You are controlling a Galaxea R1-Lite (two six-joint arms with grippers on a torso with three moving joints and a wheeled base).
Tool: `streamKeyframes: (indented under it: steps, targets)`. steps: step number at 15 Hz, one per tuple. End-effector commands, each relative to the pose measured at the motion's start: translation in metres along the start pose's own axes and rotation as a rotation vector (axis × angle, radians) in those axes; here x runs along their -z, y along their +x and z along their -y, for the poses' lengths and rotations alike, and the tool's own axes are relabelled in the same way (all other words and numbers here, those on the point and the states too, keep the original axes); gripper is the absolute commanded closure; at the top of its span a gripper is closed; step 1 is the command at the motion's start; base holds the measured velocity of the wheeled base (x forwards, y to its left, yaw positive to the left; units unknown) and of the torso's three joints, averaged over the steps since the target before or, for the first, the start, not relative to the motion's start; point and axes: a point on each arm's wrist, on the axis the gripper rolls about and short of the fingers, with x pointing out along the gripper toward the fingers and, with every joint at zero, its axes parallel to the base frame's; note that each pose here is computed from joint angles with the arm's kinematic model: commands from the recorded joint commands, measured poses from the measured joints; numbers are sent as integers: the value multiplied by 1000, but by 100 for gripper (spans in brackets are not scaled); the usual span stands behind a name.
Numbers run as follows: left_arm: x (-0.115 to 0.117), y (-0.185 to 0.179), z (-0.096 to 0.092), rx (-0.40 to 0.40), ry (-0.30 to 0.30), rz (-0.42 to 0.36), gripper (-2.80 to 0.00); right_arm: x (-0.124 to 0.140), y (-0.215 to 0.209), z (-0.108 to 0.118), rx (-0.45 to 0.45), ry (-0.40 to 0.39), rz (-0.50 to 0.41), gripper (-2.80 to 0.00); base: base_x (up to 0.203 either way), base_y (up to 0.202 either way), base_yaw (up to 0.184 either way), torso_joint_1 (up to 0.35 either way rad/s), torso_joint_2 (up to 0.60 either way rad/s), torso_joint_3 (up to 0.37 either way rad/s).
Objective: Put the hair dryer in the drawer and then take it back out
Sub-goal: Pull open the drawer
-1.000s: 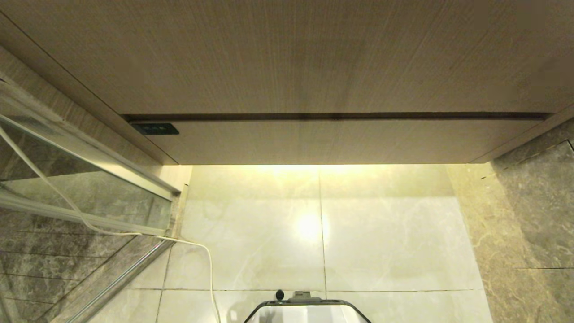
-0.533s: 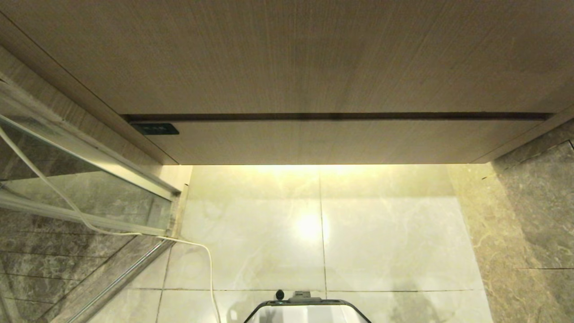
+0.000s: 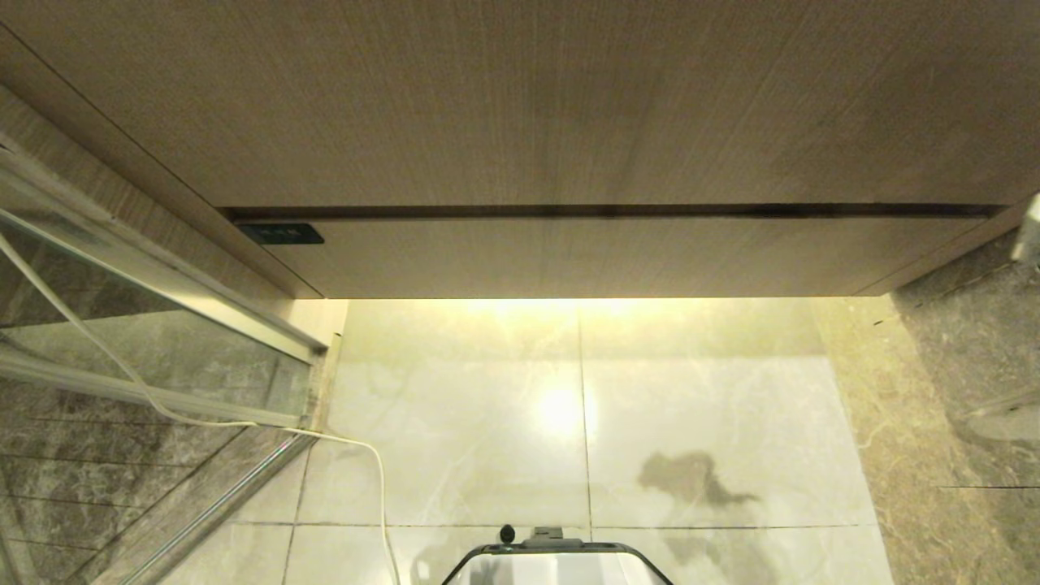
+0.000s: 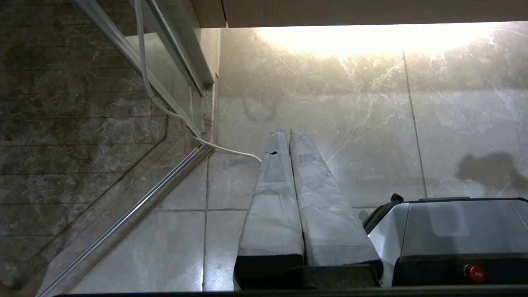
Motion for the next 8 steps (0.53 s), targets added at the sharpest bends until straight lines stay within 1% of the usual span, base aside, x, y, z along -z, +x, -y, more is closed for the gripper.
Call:
streamKeyframes:
  steps: [1, 3, 4, 6, 8]
  targets:
    - [0, 0, 0, 0, 0, -1, 0, -22, 52, 7, 40, -205, 38, 0, 0, 0, 0, 0, 0, 0]
    - [0, 0, 0, 0, 0, -1, 0, -45, 71, 14, 119, -273, 213, 0, 0, 0, 0, 0, 0, 0]
    - [0, 0, 0, 1, 0, -1, 0, -49, 82, 15, 106, -322, 256, 0, 0, 0, 0, 0, 0, 0]
    - [0, 0, 0, 2, 0, -1, 0, -38, 100, 11, 49, -345, 223, 0, 0, 0, 0, 0, 0, 0]
    - [0, 0, 0, 0, -2, -1, 0, -35, 111, 11, 57, -346, 244, 0, 0, 0, 0, 0, 0, 0]
